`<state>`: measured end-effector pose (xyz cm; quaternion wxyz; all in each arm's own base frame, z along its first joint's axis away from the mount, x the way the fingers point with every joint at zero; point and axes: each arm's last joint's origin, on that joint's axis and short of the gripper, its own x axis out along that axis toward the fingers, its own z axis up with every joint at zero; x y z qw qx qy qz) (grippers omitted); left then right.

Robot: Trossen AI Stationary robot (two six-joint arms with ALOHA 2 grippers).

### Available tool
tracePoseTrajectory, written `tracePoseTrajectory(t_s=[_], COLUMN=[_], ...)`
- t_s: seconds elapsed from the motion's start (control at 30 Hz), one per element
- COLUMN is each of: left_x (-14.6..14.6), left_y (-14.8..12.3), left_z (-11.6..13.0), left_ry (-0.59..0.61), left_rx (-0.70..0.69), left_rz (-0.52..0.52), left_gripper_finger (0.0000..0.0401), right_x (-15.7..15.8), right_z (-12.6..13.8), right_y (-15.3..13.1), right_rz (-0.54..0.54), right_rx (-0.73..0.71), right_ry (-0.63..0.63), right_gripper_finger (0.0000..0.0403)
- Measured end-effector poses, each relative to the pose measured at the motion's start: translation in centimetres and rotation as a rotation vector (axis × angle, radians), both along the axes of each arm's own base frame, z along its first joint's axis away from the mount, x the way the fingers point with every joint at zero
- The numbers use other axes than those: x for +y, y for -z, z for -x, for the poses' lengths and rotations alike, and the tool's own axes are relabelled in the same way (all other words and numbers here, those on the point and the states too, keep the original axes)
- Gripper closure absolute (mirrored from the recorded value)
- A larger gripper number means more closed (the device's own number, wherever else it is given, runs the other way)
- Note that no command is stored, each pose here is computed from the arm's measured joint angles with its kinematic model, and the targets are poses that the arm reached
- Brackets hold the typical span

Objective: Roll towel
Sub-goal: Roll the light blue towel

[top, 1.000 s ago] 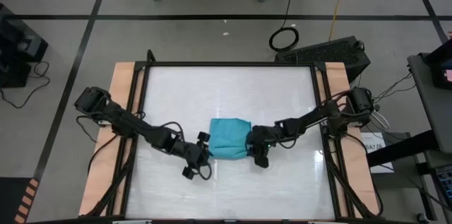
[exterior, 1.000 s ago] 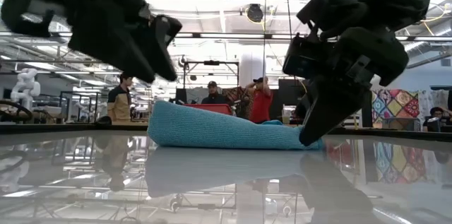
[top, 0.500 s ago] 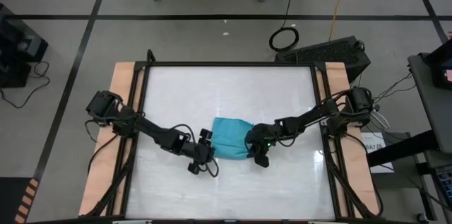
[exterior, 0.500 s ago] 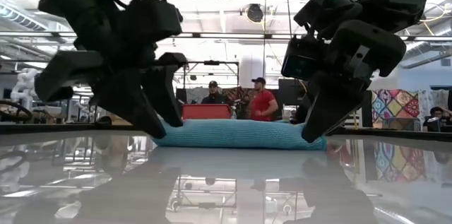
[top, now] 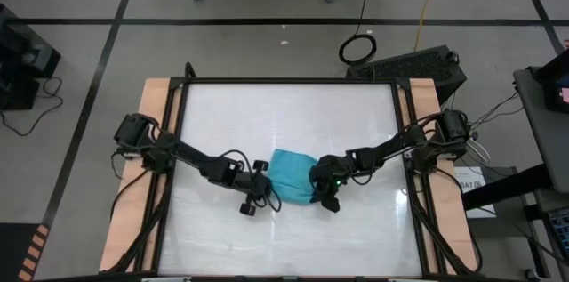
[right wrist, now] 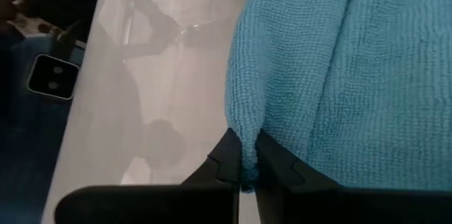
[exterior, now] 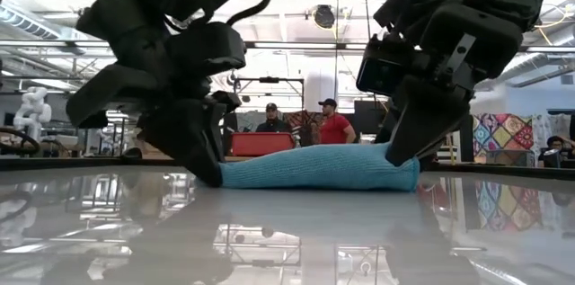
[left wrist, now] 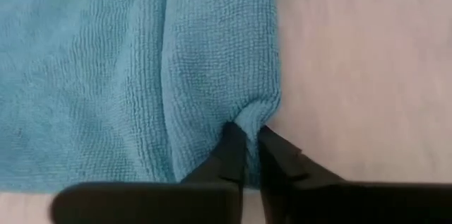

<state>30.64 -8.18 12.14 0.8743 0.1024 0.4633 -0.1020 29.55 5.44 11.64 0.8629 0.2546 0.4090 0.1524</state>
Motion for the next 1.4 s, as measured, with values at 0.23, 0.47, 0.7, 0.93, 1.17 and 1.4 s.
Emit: tracePoseTrajectory(t_s=[0.23, 0.47, 0.7, 0.93, 1.17, 1.4], left_x=[0.9, 2.3, 3.7, 5.0, 5.1, 5.2], left_y=[-1.1, -2.1, -2.3, -1.8, 0.8, 1.5], left_z=[-0.4, -1.1, -1.3, -1.3, -1.5, -1.7], left_ry=[-0.006, -0.032, -0.098, -0.205, -0.292, -0.332], left_rx=[0.003, 0.053, 0.131, 0.189, 0.305, 0.334], left_rz=[0.304, 0.665, 0.841, 0.875, 0.924, 0.949], left_gripper_finger=[0.0389, 0.0392, 0.0392, 0.0393, 0.0393, 0.0391], right_x=[0.5, 1.1, 1.0, 0.5, -0.6, -1.3], right_z=[0.1, 0.4, 1.1, 1.7, 1.5, 1.6], right_y=[-0.2, -1.2, -1.9, -1.7, -1.6, -1.4], right_rz=[-0.044, -0.077, -0.123, -0.102, -0.136, -0.164], right_rx=[0.023, 0.025, 0.108, 0.195, 0.218, 0.269], right_ry=[0.007, 0.015, 0.075, 0.105, 0.172, 0.227], right_gripper_finger=[0.0392, 0.0392, 0.0392, 0.0392, 0.039, 0.0365])
